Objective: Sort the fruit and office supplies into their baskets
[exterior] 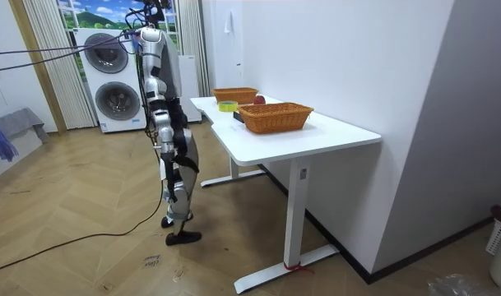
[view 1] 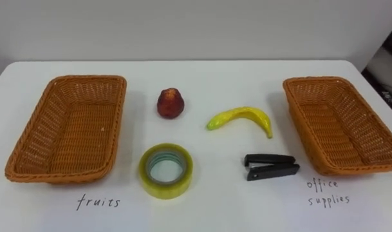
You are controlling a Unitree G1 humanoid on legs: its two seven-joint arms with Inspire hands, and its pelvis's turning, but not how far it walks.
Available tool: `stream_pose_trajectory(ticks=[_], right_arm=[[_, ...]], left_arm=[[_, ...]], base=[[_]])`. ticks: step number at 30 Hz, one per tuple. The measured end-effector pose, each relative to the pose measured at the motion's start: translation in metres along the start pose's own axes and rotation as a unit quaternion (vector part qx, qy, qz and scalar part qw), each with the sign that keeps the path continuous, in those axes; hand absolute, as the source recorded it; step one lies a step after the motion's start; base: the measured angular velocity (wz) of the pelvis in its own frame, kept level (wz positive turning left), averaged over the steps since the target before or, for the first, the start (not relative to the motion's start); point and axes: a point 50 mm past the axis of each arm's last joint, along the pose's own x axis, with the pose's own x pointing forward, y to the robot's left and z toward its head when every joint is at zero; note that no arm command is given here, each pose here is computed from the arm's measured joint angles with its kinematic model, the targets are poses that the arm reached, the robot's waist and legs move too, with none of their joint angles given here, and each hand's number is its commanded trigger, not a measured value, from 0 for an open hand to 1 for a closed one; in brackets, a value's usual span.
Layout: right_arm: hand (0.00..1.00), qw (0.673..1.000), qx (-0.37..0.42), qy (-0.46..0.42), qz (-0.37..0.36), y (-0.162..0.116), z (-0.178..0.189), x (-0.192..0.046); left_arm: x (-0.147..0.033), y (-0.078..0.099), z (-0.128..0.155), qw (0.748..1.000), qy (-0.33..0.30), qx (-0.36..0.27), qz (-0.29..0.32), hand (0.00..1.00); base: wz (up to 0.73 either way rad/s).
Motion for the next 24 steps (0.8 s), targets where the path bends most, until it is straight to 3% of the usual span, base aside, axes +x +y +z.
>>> stream_pose_trajectory(ticks=[6, 11, 15, 18, 20, 23, 24], right_arm=[[0.00, 0.994, 0.020, -0.106, -0.002, 0.046, 0.055, -0.017], [0.00, 0.965, 0.001, -0.261, 0.024, 0.091, 0.105, -0.062], [0.00, 0.941, -0.034, -0.335, -0.014, 0.101, 0.116, -0.083], [0.00, 0.908, -0.009, -0.419, 0.004, 0.113, 0.137, -0.122], [0.00, 0.854, 0.018, -0.519, 0.043, 0.123, 0.157, -0.166], [0.00, 0.789, 0.055, -0.605, 0.094, 0.133, 0.173, -0.213], [0.00, 0.779, 0.056, -0.617, 0.100, 0.135, 0.174, -0.219]], left_arm=[[0.000, 0.003, 0.004, 1.000, -0.012, -0.001, 0.002, 0.00], [-0.001, 0.001, 0.012, 1.000, -0.027, 0.012, -0.003, 0.00], [-0.002, -0.005, 0.012, 0.999, -0.033, 0.036, -0.012, 0.00], [-0.002, -0.006, 0.012, 0.998, -0.035, 0.042, -0.013, 0.00], [-0.002, -0.005, 0.015, 0.998, -0.043, 0.053, -0.011, 0.00], [-0.002, -0.006, 0.012, 0.997, -0.043, 0.066, -0.013, 0.00], [-0.002, -0.005, 0.012, 0.997, -0.043, 0.066, -0.012, 0.00]], base=[[-0.01], [-0.01], [-0.10], [-0.19], [-0.02], [0.11], [0.11]])
